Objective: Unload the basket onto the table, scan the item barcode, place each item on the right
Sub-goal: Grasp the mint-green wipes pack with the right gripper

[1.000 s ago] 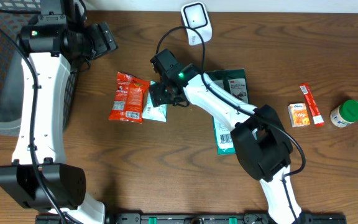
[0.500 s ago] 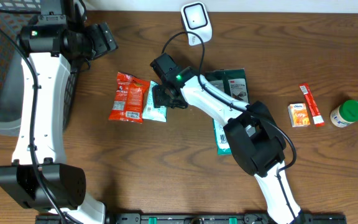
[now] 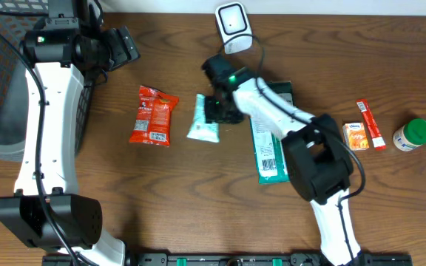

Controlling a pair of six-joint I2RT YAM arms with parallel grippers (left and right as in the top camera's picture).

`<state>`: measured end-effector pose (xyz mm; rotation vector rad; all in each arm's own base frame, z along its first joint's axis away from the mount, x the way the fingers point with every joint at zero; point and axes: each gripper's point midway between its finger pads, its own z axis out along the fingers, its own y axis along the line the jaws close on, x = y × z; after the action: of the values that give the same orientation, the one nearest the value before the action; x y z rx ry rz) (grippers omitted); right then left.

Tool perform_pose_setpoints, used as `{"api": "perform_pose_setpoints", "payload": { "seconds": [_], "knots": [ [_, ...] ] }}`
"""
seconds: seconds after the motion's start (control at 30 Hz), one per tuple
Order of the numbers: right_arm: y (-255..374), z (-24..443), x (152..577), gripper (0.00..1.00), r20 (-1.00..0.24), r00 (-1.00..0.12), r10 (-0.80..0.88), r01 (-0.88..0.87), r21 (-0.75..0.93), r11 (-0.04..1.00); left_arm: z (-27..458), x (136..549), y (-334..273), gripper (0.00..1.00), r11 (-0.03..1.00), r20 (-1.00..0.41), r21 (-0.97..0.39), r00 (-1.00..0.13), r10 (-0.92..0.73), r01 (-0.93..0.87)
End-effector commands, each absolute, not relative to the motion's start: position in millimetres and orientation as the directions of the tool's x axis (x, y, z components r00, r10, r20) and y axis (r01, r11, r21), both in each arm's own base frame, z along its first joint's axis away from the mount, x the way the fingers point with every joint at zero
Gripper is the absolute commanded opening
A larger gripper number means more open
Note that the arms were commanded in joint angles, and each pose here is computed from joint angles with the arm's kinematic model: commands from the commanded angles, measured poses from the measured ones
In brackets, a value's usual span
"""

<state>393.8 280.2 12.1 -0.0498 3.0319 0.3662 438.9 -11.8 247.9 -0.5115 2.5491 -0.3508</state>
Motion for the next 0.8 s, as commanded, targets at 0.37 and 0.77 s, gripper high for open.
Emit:
{"api": "perform_pose_setpoints", "payload": {
  "seconds": [0.37,0.77],
  "knots": [
    [264,49,404,0.57,-0.1,-0.982,-0.161,-0.189,0.44,0.878,264,439,-10,0.9,0.902,-0.471,-0.338,-0.781,-0.41,-0.27],
    [256,54,419,0.67,-0.15,-0.975,-0.164,-0.213,0.423,0.88,264,439,-10,0.89,0.902,-0.471,-0.338,-0.781,-0.41,-0.27]
  ]
}}
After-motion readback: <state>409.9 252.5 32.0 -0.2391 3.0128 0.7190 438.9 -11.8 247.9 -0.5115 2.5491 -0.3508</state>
